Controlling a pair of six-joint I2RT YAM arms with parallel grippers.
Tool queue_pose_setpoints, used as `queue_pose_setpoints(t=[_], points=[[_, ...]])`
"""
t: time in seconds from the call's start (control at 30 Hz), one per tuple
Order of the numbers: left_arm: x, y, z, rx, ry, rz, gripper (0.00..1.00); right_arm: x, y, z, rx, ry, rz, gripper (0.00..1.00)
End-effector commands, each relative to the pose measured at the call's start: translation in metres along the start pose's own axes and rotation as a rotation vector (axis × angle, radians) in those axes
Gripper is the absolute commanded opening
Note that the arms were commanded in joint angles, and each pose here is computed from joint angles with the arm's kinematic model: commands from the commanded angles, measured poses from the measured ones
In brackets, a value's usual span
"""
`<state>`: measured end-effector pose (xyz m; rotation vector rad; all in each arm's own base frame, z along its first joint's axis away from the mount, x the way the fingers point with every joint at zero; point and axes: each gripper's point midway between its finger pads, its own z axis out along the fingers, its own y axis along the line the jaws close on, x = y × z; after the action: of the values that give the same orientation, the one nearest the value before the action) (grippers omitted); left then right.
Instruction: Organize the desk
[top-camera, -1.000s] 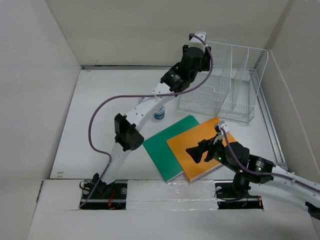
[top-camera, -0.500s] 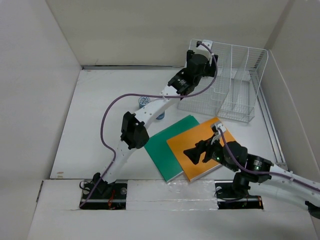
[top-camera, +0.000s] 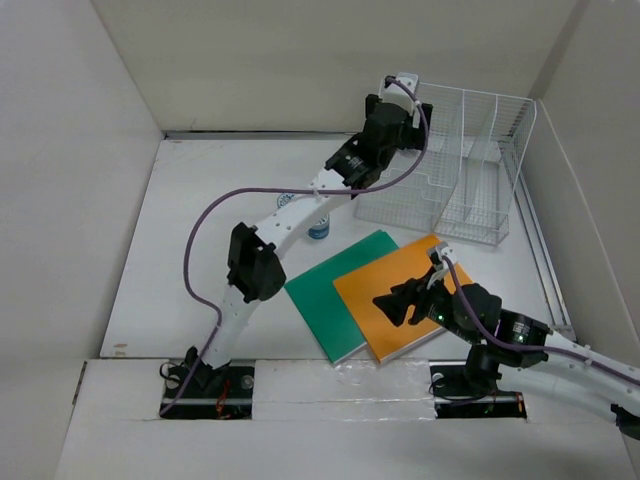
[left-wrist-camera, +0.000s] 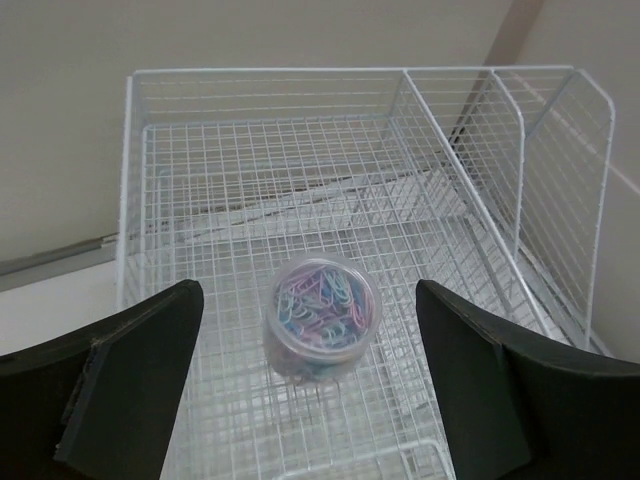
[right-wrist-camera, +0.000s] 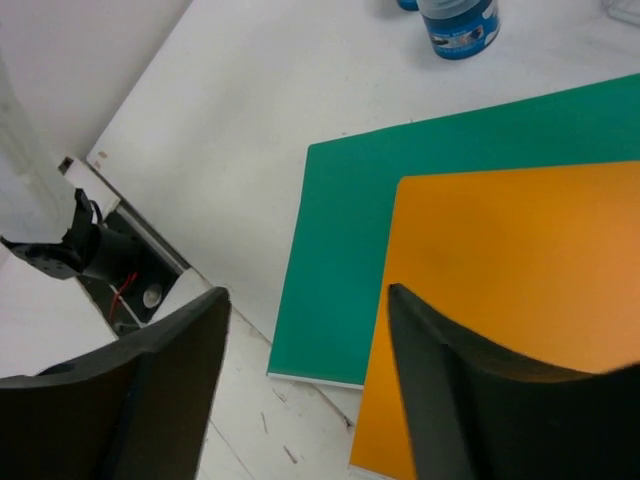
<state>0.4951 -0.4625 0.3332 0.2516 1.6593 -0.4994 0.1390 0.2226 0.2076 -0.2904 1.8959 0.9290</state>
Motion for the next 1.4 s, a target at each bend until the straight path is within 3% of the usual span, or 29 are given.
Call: queue_pose_setpoints(t=[0.0, 0.03, 0.07, 0.1, 0.13, 0.17, 0.2, 0.23, 0.27, 0.3, 0.33, 0.37, 0.4, 0.47, 0.67, 1.13, 1.2, 1.3, 1.37], points=[[-0.172, 0.012, -0.089, 0.031, -0.311, -0.142, 0.81, -0.023, 0.008, -0.005, -0.006, -0.059, 0.004, 0.66], [-0.154, 0.026, -0.088, -0.002, -0.266, -0.135, 0.79, -0.024, 0.007, -0.005, -0.004, -0.062, 0.001, 0.57], [-0.176, 0.040, -0.112, -0.017, -0.296, -0.166, 0.73, -0.025, 0.008, -0.005, -0.005, -0.064, -0.001, 0.28], [-0.177, 0.068, -0.115, -0.055, -0.288, -0.216, 0.69, -0.026, 0.008, -0.006, -0.005, -0.068, 0.000, 0.21], [-0.133, 0.090, -0.110, -0.101, -0.191, -0.222, 0.67, -0.026, 0.007, -0.006, -0.001, -0.069, -0.005, 0.17], [-0.144, 0.107, -0.135, -0.115, -0.209, -0.258, 0.67, -0.027, 0.005, -0.006, 0.012, -0.077, -0.006, 0.16], [-0.132, 0.122, -0.143, -0.144, -0.194, -0.304, 0.67, -0.028, 0.003, -0.006, 0.018, -0.080, -0.012, 0.17], [-0.072, 0.152, -0.140, -0.222, -0.101, -0.295, 0.67, -0.029, 0.002, -0.006, 0.026, -0.085, -0.018, 0.21], [-0.073, 0.165, -0.165, -0.279, -0.130, -0.314, 0.68, -0.030, 0.000, -0.006, 0.035, -0.094, -0.022, 0.35], [-0.055, 0.181, -0.172, -0.340, -0.114, -0.334, 0.68, -0.033, -0.001, -0.006, 0.039, -0.107, -0.021, 0.42], [-0.003, 0.197, -0.179, -0.406, -0.027, -0.313, 0.70, -0.035, -0.001, -0.006, 0.041, -0.111, -0.024, 0.47], [0.012, 0.205, -0.188, -0.444, -0.011, -0.311, 0.76, -0.035, 0.000, -0.006, 0.040, -0.110, -0.030, 0.58], [0.029, 0.213, -0.191, -0.470, 0.016, -0.321, 0.78, -0.037, 0.001, -0.005, 0.037, -0.115, -0.037, 0.63], [0.083, 0.224, -0.195, -0.512, 0.123, -0.293, 0.81, -0.036, 0.001, -0.003, 0.041, -0.107, -0.048, 0.69], [0.178, 0.259, -0.184, -0.656, 0.343, -0.210, 0.93, -0.023, -0.001, 0.003, 0.053, -0.054, -0.050, 0.76], [0.221, 0.282, -0.137, -0.677, 0.435, -0.169, 0.88, -0.015, 0.004, 0.006, 0.015, -0.046, -0.022, 0.76], [0.221, 0.284, -0.133, -0.681, 0.429, -0.159, 0.82, -0.016, 0.004, 0.007, 0.014, -0.047, -0.024, 0.76], [0.212, 0.285, -0.127, -0.685, 0.406, -0.153, 0.46, -0.013, 0.005, 0.009, 0.011, -0.037, -0.024, 0.76], [0.208, 0.284, -0.128, -0.686, 0.401, -0.156, 0.40, -0.011, 0.004, 0.009, 0.015, -0.029, -0.025, 0.76]])
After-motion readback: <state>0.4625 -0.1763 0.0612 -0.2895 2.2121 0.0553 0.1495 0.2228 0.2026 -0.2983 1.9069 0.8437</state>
